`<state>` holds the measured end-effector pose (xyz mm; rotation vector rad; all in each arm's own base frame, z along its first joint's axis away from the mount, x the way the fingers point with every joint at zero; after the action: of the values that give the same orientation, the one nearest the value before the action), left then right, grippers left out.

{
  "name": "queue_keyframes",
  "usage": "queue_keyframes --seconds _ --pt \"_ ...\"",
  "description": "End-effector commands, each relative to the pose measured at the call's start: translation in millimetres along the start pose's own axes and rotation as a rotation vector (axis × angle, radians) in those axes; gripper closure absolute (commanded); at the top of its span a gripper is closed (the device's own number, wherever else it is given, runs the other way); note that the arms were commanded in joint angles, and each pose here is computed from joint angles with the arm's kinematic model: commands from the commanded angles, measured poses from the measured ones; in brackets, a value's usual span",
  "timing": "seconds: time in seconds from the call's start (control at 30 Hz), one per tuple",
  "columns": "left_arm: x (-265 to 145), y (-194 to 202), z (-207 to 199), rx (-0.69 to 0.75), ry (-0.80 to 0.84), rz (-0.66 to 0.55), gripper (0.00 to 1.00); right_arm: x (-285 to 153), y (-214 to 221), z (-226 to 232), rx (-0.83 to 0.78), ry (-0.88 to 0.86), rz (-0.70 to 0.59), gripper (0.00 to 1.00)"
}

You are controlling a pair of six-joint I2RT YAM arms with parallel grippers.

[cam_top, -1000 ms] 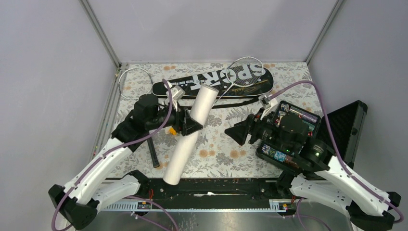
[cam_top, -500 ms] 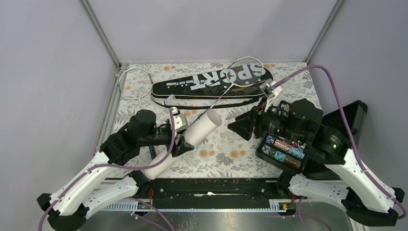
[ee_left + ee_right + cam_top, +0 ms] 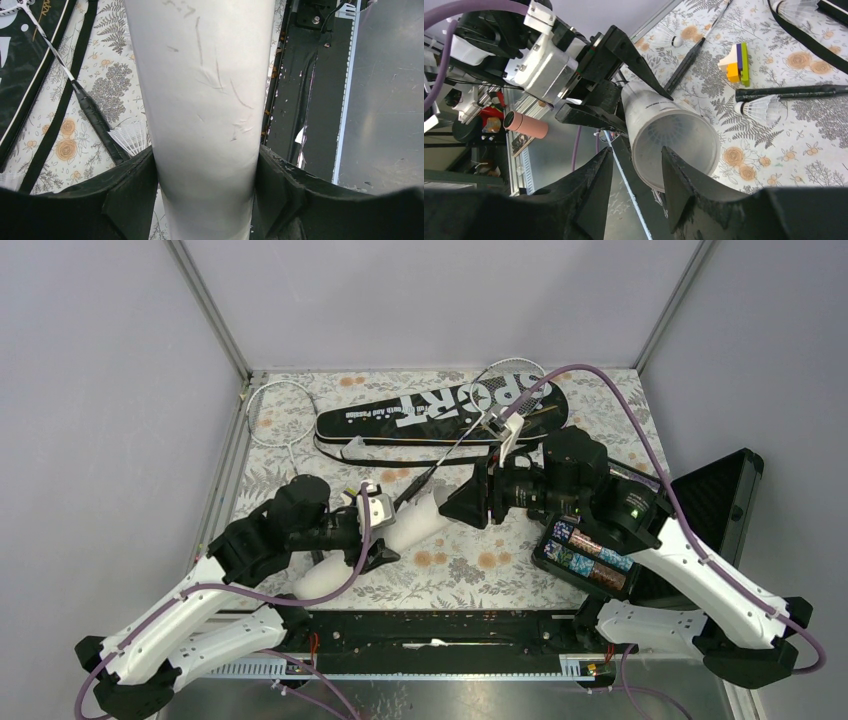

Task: Pack up the badminton gear

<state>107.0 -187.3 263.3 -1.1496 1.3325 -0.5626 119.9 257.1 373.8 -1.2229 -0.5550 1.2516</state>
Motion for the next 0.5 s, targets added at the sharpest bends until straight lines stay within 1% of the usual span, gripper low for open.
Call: queue_keyframes --seconds 0.0,0.17,0.27,0.4,0.47 --pt "-1.0 -8.5 4.0 0.054 -0.027 -0.042 0.69 3.6 -6.6 8.6 -0.019 -0.068 -0.04 0.53" --pt "-1.9 -7.8 4.2 0.063 -0.031 -0.045 0.7 9.8 0.1 5.8 -0.009 -0.071 -0.025 0.54" --pt "-1.9 -7.7 4.3 0.068 -0.03 -0.045 0.7 14.1 3.0 6.1 0.001 -0.085 -0.01 0.58" --pt "-3.1 -6.1 6.2 0.081 -0.045 -0.045 0.71 15.7 3.6 5.3 0.005 -0.083 -0.011 0.77" --pt "-4.2 -4.8 8.7 0.084 -0.065 -0.047 0.71 13.1 1.7 5.6 0.003 -0.079 -0.021 0.85"
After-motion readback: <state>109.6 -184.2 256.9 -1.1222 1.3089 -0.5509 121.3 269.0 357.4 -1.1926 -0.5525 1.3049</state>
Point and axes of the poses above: each gripper's point midway between its finger pads, its own x axis out along the fingers, its own z axis along the line the jaws close on, y = z × x, the point moved 4 cm from there along -x, back along the fingers, and after that the axes turned 12 degrees about -x, right-handed, at the moved point
